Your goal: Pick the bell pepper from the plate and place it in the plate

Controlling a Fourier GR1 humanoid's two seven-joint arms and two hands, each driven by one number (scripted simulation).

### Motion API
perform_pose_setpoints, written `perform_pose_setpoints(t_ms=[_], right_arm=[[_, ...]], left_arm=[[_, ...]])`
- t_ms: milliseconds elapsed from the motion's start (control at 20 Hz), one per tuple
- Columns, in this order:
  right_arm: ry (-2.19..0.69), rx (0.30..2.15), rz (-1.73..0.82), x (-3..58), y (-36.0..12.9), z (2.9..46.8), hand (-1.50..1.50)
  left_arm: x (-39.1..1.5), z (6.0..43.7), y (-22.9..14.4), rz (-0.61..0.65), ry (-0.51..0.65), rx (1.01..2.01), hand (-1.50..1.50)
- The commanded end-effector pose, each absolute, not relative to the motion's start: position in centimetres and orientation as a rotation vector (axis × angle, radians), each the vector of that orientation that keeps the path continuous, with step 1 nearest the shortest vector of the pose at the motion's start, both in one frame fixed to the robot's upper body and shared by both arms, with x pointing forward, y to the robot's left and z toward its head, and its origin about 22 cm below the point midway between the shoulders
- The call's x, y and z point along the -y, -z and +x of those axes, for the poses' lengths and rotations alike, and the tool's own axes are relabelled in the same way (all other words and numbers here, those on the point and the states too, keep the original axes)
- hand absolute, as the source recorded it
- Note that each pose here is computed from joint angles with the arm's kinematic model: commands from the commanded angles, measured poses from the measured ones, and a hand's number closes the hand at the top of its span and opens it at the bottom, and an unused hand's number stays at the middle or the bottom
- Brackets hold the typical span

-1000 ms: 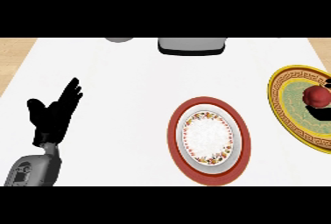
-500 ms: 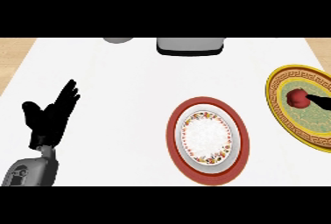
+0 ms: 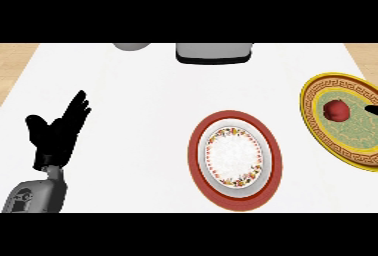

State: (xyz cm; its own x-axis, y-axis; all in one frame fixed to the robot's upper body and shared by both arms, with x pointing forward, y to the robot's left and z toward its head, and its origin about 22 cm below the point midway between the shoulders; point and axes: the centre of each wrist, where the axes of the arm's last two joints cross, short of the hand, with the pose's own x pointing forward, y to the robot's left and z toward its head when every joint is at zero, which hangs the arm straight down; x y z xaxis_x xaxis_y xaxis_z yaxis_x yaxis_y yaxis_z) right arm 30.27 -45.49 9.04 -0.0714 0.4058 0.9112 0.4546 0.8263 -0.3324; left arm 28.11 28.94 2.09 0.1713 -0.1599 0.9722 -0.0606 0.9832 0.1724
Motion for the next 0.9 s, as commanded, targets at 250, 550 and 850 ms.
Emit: perform_pose_setpoints(t_ms=[250,550,850], right_arm=[[0.093,1.709,-0.534,49.5,-8.5,24.5,-1.5],[0.117,1.721,-0.556,51.8,-7.5,25.4,-1.5],[0.112,1.695,-0.585,55.1,-9.0,22.9,-1.5]], left_arm=[[-28.1,27.4,-0.7,0.192,0.061,1.4,0.0],[-30.2,27.5,-2.3,0.165,0.079,1.399,0.0],[-28.4,28.8,-2.5,0.181,0.083,1.417,0.0]])
